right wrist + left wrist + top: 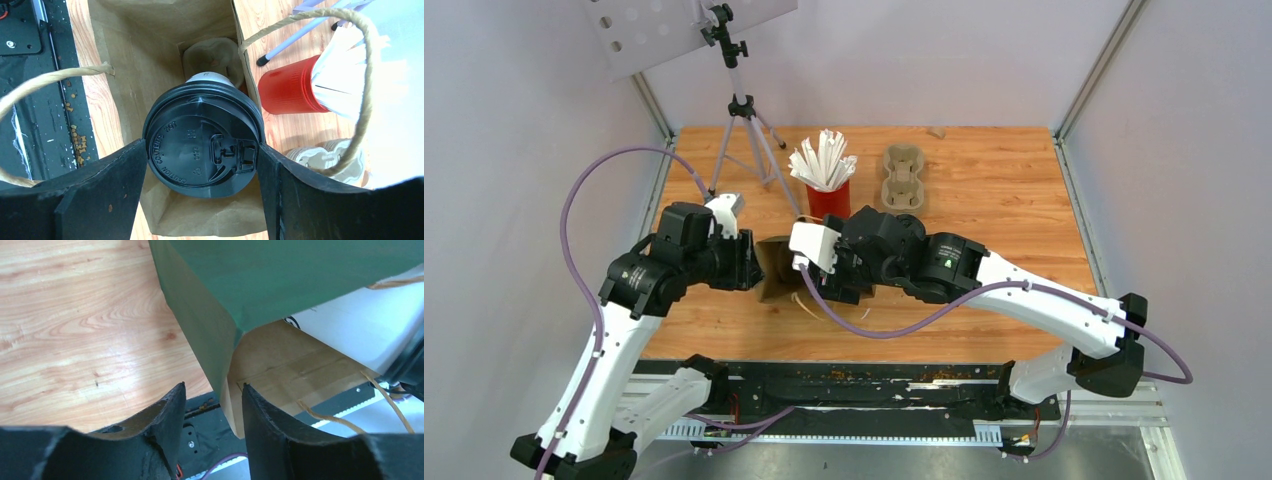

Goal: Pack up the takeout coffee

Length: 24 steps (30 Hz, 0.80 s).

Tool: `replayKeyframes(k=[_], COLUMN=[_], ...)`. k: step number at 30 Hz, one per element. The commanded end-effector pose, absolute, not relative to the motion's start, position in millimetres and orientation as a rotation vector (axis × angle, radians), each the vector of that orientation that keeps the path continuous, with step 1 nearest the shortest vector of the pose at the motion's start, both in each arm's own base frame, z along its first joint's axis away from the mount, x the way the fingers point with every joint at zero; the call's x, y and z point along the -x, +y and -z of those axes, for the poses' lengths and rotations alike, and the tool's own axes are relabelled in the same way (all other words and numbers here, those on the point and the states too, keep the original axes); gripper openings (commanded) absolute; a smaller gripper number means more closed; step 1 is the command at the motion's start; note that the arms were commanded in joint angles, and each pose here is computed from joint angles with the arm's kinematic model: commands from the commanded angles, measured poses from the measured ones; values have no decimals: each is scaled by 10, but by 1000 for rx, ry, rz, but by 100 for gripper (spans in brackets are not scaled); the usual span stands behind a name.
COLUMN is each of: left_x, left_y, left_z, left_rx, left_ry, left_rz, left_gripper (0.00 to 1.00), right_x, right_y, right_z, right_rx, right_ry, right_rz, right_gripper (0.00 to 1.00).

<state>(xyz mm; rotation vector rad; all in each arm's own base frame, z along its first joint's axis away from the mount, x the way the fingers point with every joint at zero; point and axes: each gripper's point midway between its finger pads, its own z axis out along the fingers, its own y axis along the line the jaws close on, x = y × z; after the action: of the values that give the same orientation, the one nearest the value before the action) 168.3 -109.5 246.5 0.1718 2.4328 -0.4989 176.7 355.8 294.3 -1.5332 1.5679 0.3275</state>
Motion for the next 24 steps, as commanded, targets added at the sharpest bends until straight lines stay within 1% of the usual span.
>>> replayKeyframes(k=[1, 4, 6, 7, 8, 10, 12, 13, 19, 24], left_x=[-1883, -1905, -1910, -1915, -1914, -1890, -1872, -1873, -1858, -1826], left_y=[-1106, -1173, -1189, -1172, -1157, -1174, -1214, -1222, -1313, -1317], left_z=[-2598, -2679, -2701, -2688, -2667, -2649, -2675, -2708, -2920, -2771], left_rx=[-222, -273, -287, -284, -282, -307, -337, -346, -396, -420], left_ry=[2303, 2246, 2226, 2225, 2230, 2239, 2230, 2218, 2146, 2180], left_rz=[474, 512, 522, 510, 500, 511, 535, 541, 601, 603], left_gripper=[49, 37, 26, 18, 14, 6, 2, 0, 0, 0], right_x=[-1757, -1716, -1688, -1661, -1632, -1563, -1482, -1446, -1244, -1256], right_y=[3648, 3642, 3642, 3645, 3652, 3663, 3690, 3707, 3778, 3839], right_z=[-3167, -3171, -3183, -3172, -3171, -3153, -3179, -3191, -3190, -3168], right_rx=[1537, 1565, 1576, 1586, 1596, 1625, 1653, 1665, 1753, 1767], right_ry=[1465, 1477, 1479, 1478, 1472, 1466, 1452, 1448, 1412, 1395], right_rz=[-349, -363, -373, -379, -385, -402, -417, -422, -413, -400], right_gripper=[63, 63, 63, 63, 63, 63, 62, 62, 62, 61])
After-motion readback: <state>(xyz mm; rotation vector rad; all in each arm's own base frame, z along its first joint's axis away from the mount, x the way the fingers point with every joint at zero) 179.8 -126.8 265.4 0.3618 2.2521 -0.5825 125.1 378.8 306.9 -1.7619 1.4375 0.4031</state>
